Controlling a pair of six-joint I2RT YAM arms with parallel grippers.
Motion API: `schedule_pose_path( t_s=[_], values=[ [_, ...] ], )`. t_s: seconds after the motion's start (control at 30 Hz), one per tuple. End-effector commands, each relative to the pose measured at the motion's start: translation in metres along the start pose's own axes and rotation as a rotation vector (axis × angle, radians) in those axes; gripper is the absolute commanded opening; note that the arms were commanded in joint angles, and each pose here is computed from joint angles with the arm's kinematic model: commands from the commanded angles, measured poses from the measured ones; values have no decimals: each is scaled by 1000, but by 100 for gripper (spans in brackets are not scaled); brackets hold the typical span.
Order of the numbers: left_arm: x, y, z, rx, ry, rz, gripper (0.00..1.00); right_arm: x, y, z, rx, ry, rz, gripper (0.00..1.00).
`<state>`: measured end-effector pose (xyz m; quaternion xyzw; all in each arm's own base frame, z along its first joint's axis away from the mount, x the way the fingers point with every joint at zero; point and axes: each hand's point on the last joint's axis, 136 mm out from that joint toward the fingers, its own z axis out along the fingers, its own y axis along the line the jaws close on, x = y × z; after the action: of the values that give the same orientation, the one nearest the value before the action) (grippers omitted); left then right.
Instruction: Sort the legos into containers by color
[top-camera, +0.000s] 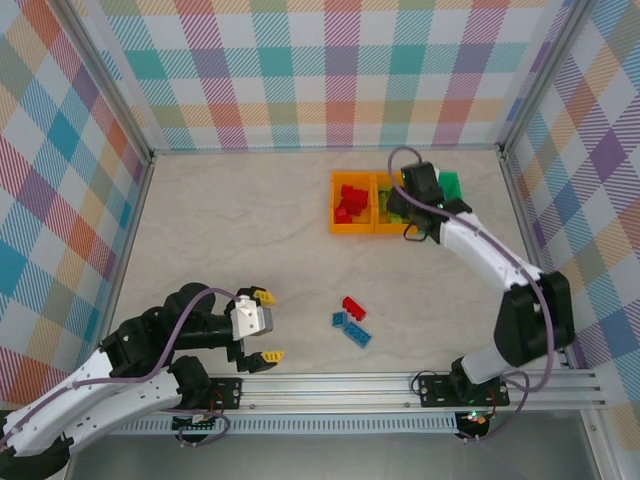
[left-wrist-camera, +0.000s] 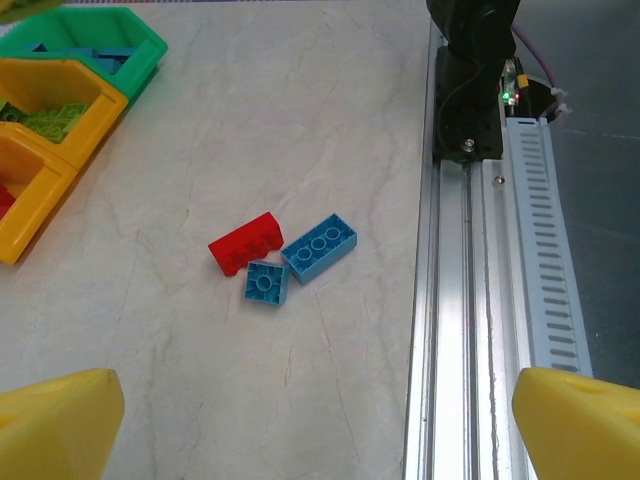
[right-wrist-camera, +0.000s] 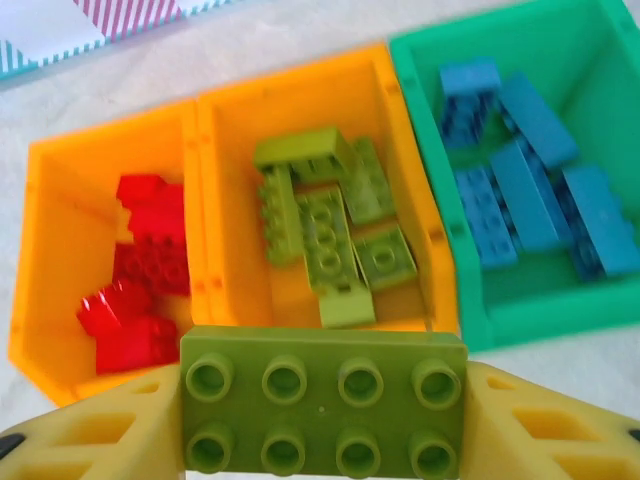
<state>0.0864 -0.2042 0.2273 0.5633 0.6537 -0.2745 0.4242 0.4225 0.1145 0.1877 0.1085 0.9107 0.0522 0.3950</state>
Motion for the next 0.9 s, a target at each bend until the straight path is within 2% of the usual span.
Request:
schedule_pose_path(
  t_s=[0.0,0.1,0.2,0.27,0.4,0.5,0.6,0.77,0.87],
  values=[
    [5,4,-1,-26,2,4,100,-12,-2,35,14,49,-58,49],
    [5,4,-1,-32,-3,3,100,-20,7,62,2,84,-63,56],
    [6,5,0,-32,1,2,100,-21,14,82,1,130,-73,70],
    [6,5,0,-35,3,3,100,-26,18,85,-4,137,-82,79],
    [6,6,0,-39,2,3,100,-30,21,77,-26,133,-97,85],
    [7,6,0,-42,4,2,100,-27,25,56,-72,136,-98,86],
    [7,7,1,-44,7,2,100,-12,38,22,-193,137,-101,86],
    [3,26,4,-139,6,-87,100,59,67,-44,-488,220,-123,85],
    [-17,43,2,-199,-23,-246,100,105,68,-80,-588,312,-106,85]
  ],
)
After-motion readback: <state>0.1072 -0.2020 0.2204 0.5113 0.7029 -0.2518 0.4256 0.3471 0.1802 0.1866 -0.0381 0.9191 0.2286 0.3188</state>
